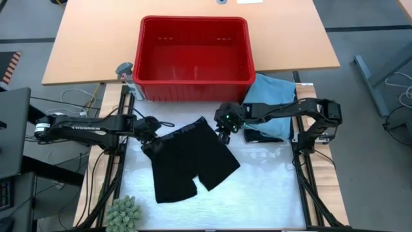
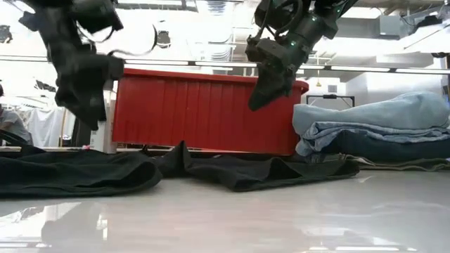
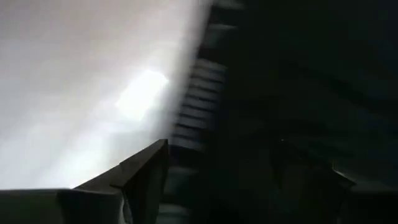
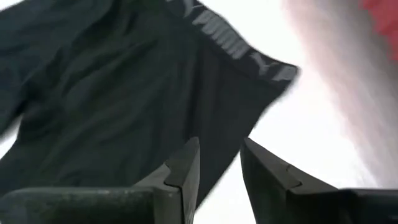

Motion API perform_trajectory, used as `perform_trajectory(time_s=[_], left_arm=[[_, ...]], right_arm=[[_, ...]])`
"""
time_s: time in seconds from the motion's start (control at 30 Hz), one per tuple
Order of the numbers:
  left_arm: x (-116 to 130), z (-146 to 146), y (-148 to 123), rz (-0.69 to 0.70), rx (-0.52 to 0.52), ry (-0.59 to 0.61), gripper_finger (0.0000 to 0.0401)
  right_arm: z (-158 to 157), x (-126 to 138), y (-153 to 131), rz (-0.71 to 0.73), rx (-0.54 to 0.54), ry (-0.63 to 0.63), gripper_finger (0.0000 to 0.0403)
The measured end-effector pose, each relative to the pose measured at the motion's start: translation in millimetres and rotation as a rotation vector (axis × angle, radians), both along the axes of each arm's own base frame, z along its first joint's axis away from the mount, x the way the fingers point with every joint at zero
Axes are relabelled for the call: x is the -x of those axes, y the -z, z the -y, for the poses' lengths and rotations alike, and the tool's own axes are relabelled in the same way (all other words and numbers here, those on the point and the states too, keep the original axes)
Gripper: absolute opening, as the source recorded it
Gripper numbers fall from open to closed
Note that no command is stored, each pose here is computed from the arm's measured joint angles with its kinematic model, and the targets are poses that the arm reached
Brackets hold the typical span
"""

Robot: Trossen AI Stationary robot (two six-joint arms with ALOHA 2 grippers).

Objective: Fold Laundry from Bin
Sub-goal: Fold the black boxer short

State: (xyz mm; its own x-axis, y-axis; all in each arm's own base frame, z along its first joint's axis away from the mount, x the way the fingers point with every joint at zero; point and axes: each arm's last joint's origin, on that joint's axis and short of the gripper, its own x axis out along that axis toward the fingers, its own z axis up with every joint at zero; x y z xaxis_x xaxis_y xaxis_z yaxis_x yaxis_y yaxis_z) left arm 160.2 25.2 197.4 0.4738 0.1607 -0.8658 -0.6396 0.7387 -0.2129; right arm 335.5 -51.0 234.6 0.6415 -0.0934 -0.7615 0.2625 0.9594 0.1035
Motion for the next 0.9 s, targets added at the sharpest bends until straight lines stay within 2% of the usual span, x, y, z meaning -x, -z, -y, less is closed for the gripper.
perform_trajectory(time_s=[0.1, 0.17, 0.23, 0.3, 0.37, 0.5, 0.6, 0.67, 0.73, 0.9], left_arm=[[-7.0, 11.7, -18.6, 0.089, 0.165, 0.067, 0.0254], [-10.7, 26.6, -31.6, 0.123, 0.226, 0.126, 0.0238], [-12.7, 46.6, -43.0, 0.154, 0.250, 0.173, 0.0220], [-11.0, 68.2, -47.9, 0.167, 0.229, 0.173, 0.0200], [-8.5, 90.3, -48.5, 0.206, 0.208, 0.127, 0.0176], [1.8, 126.1, -43.5, 0.276, 0.213, -0.011, 0.0111], [4.7, 148.5, -28.1, 0.250, 0.227, -0.096, 0.0048], [1.4, 161.1, -16.1, 0.229, 0.250, -0.151, 0.0013], [-4.0, 170.5, -2.9, 0.206, 0.268, -0.207, 0.0007], [-22.2, 190.4, 21.3, 0.137, 0.324, -0.279, 0.0001]], right_arm=[[-9.8, -2.8, 3.8, -0.015, 0.022, -0.068, 0.0135], [-16.9, -6.8, 8.3, -0.018, 0.034, -0.113, 0.0131], [-22.7, -8.1, 11.7, -0.034, 0.046, -0.147, 0.0127], [-28.3, -13.0, 16.2, -0.024, 0.057, -0.179, 0.0122], [-30.0, -14.8, 17.8, -0.017, 0.076, -0.205, 0.0113], [-17.9, -26.5, 8.9, 0.092, 0.112, -0.191, 0.0076], [-2.2, -42.3, 2.1, 0.165, 0.126, -0.181, 0.0045], [7.6, -53.2, 4.1, 0.166, 0.097, -0.194, 0.0025], [16.7, -66.1, 3.0, 0.193, 0.068, -0.216, 0.0014], [23.5, -100.1, 6.7, 0.209, 0.036, -0.304, 0.0022]])
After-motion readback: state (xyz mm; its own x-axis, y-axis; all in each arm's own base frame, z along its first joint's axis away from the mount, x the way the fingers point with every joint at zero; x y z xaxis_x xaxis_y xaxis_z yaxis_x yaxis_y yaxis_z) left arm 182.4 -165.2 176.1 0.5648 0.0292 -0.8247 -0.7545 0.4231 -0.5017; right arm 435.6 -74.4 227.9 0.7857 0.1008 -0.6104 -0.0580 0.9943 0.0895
